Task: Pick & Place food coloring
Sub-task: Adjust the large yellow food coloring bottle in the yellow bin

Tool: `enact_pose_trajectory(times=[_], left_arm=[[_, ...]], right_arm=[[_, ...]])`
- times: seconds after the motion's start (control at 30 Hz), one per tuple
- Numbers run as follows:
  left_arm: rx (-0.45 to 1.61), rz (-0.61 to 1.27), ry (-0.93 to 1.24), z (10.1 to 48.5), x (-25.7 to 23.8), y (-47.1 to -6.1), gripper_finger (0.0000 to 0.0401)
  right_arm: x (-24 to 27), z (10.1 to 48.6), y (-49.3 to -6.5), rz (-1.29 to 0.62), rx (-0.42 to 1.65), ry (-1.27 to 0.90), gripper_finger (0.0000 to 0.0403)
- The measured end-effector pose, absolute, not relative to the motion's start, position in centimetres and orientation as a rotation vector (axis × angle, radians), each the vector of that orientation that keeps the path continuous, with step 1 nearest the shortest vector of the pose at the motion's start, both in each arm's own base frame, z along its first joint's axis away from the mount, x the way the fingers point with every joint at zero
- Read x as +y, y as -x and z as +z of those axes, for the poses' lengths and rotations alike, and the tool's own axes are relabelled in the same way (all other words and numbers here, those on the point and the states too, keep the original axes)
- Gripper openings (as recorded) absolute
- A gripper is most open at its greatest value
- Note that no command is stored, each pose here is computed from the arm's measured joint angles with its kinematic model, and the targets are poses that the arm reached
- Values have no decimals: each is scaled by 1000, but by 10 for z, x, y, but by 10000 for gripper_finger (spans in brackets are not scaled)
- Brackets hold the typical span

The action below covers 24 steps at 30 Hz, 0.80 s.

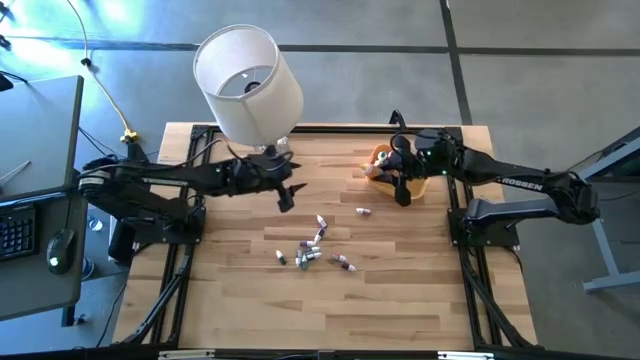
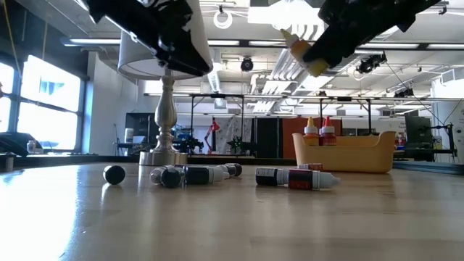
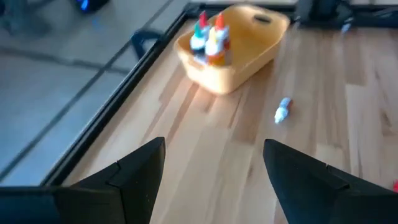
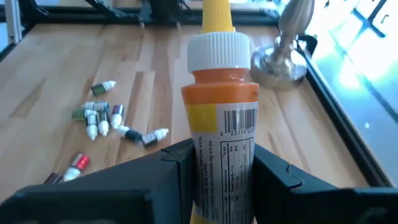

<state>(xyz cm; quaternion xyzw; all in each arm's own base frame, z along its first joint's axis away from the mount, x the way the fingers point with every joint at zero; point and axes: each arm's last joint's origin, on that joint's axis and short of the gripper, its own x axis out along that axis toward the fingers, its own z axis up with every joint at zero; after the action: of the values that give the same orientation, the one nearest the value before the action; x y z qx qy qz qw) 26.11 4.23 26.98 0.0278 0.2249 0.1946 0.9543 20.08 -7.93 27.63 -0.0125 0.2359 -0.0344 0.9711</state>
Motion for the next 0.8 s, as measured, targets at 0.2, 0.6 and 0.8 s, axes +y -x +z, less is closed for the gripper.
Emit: enact_pose_trajectory(times=[0.2,0.6,0.8], left_arm=[[320,385,-145,267,46,-286,269],[-25,171,-207,288,41,-302,269],[-108,127,-227,299,40,-303,269]], right_arm=[[-76,282,-205,-55,419,60,108],[-76,285,-207,-57,379,64,108],[-77,294,-215,-22,259,77,108]])
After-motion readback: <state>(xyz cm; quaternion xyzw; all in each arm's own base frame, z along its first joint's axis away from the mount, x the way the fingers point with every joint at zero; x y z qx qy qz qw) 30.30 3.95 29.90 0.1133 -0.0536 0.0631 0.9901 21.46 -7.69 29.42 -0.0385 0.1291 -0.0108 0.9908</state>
